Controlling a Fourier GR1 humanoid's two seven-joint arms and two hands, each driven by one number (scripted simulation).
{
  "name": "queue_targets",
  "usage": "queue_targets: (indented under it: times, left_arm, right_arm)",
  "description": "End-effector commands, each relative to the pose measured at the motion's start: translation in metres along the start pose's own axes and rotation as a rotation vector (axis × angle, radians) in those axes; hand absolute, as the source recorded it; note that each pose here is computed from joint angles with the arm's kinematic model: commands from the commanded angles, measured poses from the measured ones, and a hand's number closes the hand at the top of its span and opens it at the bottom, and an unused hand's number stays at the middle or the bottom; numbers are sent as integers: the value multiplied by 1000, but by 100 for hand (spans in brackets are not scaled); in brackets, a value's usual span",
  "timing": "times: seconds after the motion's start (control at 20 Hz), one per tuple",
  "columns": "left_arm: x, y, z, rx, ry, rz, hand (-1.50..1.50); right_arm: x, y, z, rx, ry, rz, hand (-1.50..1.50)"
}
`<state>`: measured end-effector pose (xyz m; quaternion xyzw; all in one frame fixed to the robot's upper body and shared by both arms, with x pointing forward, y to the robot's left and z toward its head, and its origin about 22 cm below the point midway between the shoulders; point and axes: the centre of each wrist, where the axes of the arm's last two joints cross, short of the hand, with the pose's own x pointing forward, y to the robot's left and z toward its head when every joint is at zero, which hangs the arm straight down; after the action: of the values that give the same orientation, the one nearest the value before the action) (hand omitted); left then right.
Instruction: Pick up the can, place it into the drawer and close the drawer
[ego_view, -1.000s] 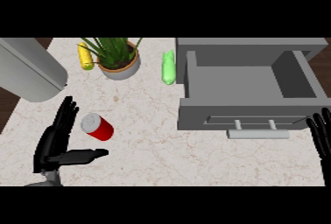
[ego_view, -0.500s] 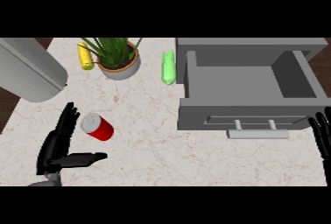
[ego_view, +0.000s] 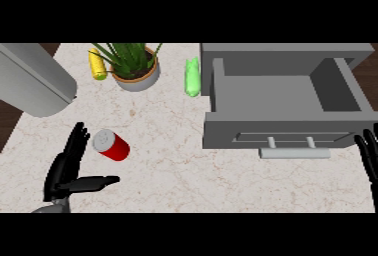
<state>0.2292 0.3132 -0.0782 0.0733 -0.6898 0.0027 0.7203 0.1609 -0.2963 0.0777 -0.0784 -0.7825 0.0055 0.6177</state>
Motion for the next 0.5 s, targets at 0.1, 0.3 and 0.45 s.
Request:
queue_targets:
  times: [0.1,0.3,0.45]
  left_arm:
    - [-25,16,-9,24,7,15,-150]
    - [-17,-16,-16,17,-11,13,-150]
    - [-9,15,-28,-13,12,1,-150]
  right_arm:
    - [3,-12,6,-17,0,4,-150]
    - [8,11,-1,-4,9,3,-150]
    - [10,-20,3,-1,-3,-11,-150]
